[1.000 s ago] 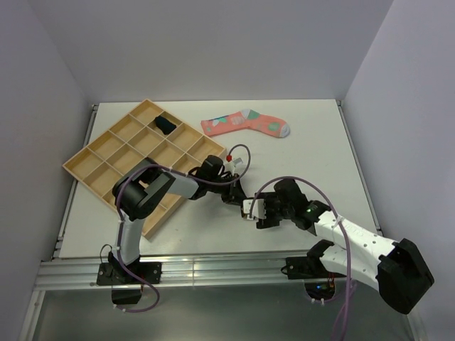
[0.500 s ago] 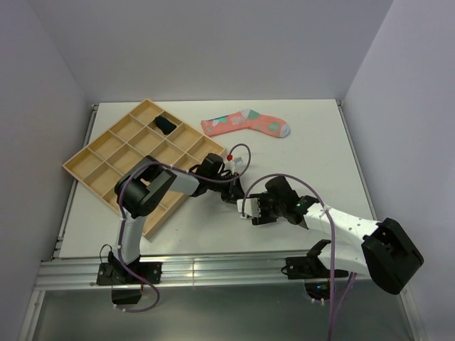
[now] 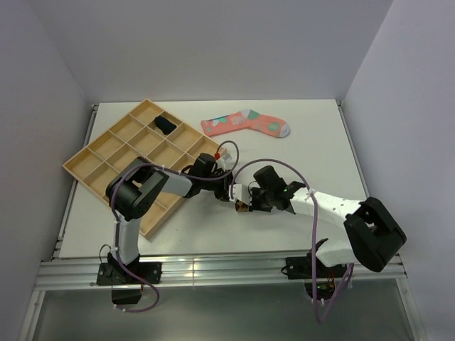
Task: Roll the socks
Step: Roll the sock at the center of the board.
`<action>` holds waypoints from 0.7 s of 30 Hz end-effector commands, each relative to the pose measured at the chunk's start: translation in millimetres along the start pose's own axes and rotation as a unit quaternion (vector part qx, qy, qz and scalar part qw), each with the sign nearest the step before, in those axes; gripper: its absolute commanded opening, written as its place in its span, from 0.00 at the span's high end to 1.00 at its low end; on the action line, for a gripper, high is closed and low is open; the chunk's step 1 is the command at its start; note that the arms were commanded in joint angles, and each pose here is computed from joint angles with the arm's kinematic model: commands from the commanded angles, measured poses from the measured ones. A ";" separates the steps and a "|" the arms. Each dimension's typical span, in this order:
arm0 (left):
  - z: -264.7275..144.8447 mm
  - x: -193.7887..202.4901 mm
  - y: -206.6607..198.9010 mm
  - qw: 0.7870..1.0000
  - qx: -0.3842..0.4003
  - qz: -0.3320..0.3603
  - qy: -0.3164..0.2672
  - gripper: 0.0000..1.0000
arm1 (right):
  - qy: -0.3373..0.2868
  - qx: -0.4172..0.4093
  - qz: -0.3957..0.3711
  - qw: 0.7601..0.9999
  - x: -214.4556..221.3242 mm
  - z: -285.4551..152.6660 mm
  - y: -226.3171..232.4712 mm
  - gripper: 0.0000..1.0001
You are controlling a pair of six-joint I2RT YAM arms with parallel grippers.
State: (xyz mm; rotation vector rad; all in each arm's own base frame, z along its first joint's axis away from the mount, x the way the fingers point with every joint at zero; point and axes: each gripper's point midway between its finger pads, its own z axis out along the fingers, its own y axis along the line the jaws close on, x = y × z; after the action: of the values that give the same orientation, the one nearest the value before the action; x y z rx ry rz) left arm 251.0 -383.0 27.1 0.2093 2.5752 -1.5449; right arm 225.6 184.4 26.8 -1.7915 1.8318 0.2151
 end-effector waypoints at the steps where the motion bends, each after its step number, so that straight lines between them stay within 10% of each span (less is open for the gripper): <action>1: -11.3 -2.5 36.2 0.992 -0.090 -0.053 -0.071 0.68 | 0.057 -0.019 0.049 0.997 22.5 5.9 14.2 1.00; 14: -86.8 -6.4 14.8 0.948 -0.121 -0.118 -0.270 0.53 | 0.108 -0.073 0.153 0.980 24.6 17.0 23.9 1.00; 21: -58.8 26.5 -23.1 0.940 -0.052 -0.152 -0.300 0.50 | 0.111 -0.094 0.198 0.969 20.8 20.1 24.5 1.00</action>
State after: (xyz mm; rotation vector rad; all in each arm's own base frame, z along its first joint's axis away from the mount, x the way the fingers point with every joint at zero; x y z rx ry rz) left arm 212.5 -322.5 45.7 -0.4717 2.3956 -1.1653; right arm 246.8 207.5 26.1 -1.5867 2.1326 0.3214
